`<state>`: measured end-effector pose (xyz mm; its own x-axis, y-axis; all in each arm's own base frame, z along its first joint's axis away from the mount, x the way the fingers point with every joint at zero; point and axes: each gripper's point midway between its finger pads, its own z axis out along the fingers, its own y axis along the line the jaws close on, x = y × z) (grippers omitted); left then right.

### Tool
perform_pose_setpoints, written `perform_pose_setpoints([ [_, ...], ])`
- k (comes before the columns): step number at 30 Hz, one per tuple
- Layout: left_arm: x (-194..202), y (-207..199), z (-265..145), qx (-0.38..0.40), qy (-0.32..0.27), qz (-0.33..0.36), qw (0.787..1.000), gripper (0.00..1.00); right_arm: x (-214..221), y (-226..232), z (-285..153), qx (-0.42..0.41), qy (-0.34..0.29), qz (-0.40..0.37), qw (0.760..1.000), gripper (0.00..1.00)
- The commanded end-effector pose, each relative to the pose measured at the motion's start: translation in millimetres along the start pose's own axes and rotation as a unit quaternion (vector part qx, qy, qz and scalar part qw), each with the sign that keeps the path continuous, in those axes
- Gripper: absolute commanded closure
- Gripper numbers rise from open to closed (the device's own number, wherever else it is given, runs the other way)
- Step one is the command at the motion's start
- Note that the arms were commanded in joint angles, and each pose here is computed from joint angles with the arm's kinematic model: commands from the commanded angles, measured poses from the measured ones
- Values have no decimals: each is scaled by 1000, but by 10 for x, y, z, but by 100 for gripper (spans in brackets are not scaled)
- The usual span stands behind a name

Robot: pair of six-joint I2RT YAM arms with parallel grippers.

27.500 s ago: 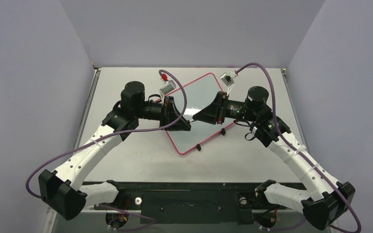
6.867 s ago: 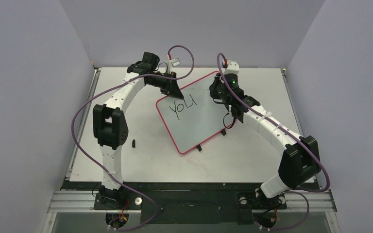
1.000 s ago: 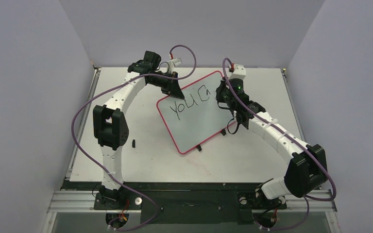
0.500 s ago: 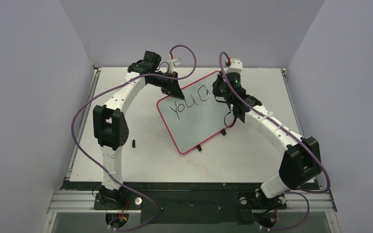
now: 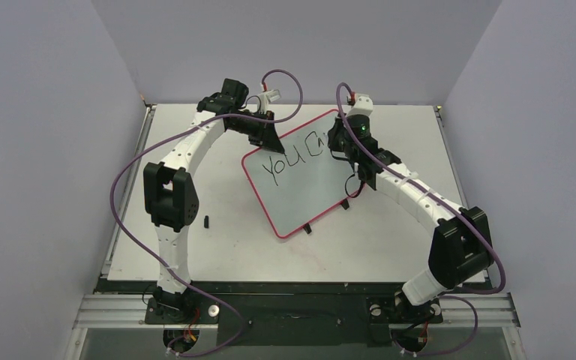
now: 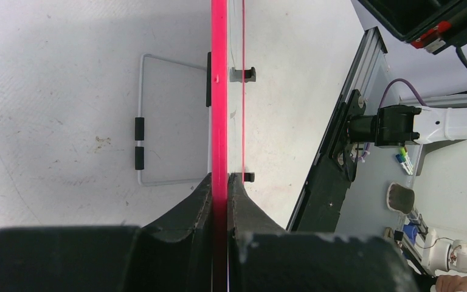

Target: Write a sentence on the whiteboard

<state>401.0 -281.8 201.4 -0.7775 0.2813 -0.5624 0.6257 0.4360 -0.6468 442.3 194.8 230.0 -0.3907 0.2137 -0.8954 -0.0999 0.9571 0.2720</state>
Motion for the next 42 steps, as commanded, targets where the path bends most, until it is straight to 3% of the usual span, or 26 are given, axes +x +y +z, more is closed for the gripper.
perform_pose_setpoints([
  [1,-198,-223,-156,-12,-25,78,997,100,33,-26,-69,-7,-6,13,1000,100],
  [10,-198,-225,-158,-12,-26,77,997,100,213,-120,-169,-2,7,17,1000,100],
  [27,-186,-239,-145,-12,-24,79,997,100,-190,77,-22,-13,-23,18,999,100],
  [42,-186,-233,-146,-14,-23,80,996,100,-265,-141,99,33,-26,25,999,100],
])
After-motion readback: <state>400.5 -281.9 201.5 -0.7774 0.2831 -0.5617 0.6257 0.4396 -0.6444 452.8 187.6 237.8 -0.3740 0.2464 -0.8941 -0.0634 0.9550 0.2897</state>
